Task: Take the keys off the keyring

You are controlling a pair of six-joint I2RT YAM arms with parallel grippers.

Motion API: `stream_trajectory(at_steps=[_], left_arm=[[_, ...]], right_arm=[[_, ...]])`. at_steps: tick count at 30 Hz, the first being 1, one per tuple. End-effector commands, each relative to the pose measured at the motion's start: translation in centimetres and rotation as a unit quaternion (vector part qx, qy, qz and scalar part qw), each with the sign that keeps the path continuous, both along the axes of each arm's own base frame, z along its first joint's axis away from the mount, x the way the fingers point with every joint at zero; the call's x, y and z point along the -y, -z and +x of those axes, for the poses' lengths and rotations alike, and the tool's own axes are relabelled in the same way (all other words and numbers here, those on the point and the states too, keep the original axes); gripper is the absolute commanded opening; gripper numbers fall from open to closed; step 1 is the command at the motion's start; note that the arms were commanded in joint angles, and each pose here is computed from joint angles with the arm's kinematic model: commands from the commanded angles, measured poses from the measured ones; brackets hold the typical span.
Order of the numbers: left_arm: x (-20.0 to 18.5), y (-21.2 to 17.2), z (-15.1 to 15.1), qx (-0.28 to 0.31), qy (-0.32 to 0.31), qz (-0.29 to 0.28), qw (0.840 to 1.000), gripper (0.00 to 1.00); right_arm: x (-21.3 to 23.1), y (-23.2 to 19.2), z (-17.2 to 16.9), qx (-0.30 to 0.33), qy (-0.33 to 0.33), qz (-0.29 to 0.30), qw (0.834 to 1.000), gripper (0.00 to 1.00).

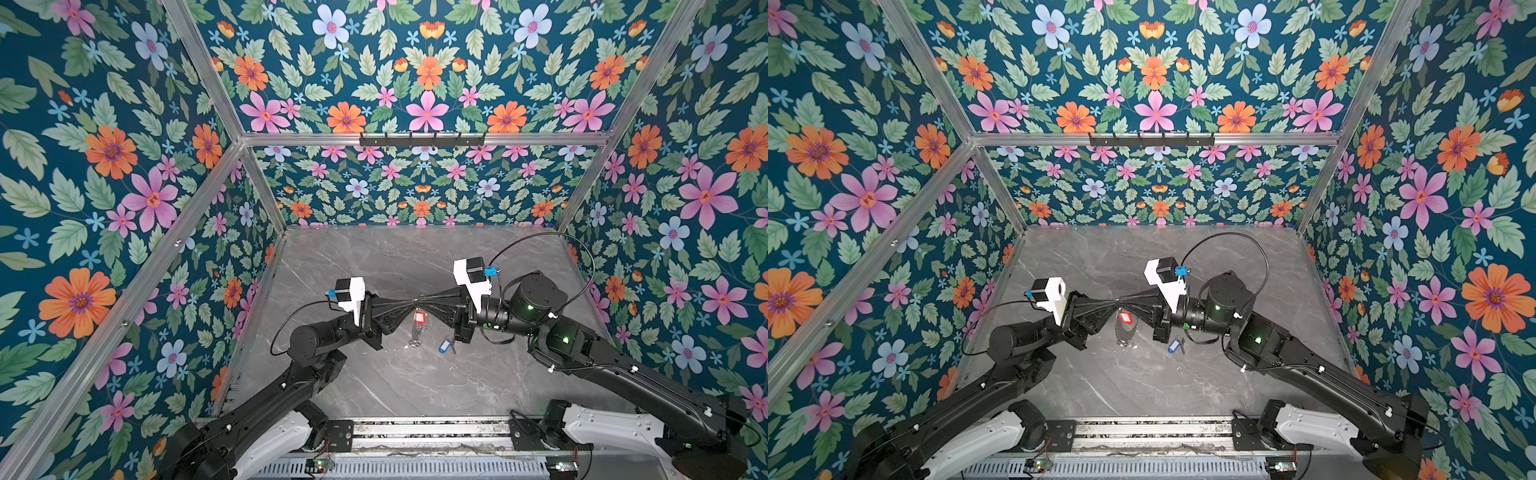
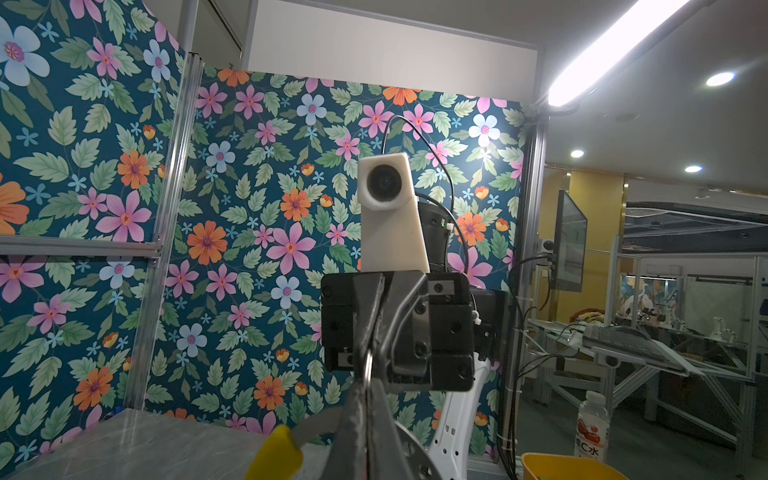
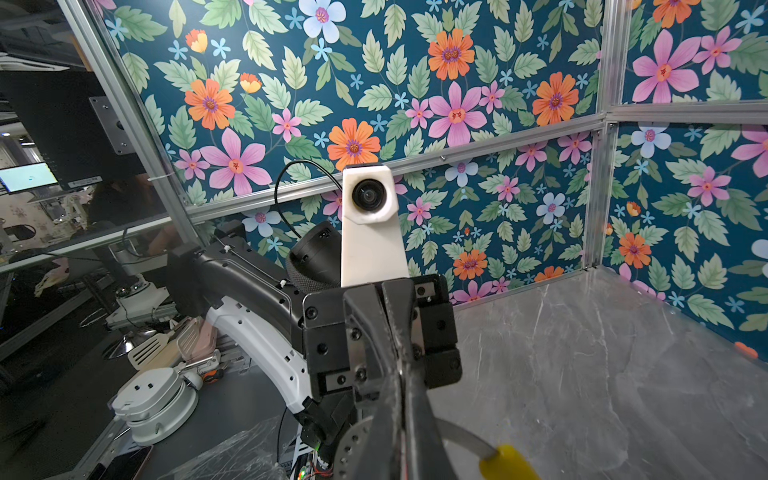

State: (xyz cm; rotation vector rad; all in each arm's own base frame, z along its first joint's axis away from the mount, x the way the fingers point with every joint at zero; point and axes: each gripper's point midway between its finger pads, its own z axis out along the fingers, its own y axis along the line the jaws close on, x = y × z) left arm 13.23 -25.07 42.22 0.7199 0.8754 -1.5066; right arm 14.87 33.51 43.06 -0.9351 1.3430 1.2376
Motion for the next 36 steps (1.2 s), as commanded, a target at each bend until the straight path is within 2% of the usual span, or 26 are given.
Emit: stream_trajectory(at_steps=[1,5,7,9,15,22,26,29,36], left_arm=[[-0.5,-0.8,-0.4,0.019,-0.004,-0.015,1.000,0.00],[-0.4,-0.8,-0.1,0.007,-0.008,-0.008,1.000,0.01],[-0.3,-0.6,0.0,-0.003,-0.008,0.001,1.000,0.17],[0.0,-0.3,0.1,-0.014,-0.007,0.017,1.000,0.25],[1.1,1.1,0.2,-0.043,0.006,0.097,0.994,0.25],[3.0,2.9,0.5,-0.094,0.046,0.202,0.974,0.26],[3.7,3.1,-0.1,-0.103,0.081,0.233,0.964,0.27],[3.9,3.6,0.1,-0.112,0.082,0.257,0.956,0.27],[4.2,3.9,-0.4,-0.117,0.112,0.274,0.948,0.24]], right_arm=[[0.1,-0.7,-0.2,0.005,-0.002,0.009,1.000,0.00],[0.7,-0.4,0.5,-0.011,0.023,-0.009,1.000,0.00],[1.2,-0.2,0.9,-0.031,0.024,-0.018,0.999,0.00],[2.0,0.0,1.5,-0.059,0.018,-0.020,0.998,0.00],[3.6,2.2,1.5,-0.090,0.005,-0.083,0.992,0.00],[4.5,3.7,0.2,-0.083,-0.019,-0.161,0.983,0.00],[4.5,3.9,-0.2,-0.081,-0.035,-0.184,0.979,0.00],[4.4,3.9,-0.2,-0.080,-0.041,-0.191,0.978,0.00],[4.2,3.5,-0.1,-0.079,-0.045,-0.194,0.977,0.00]])
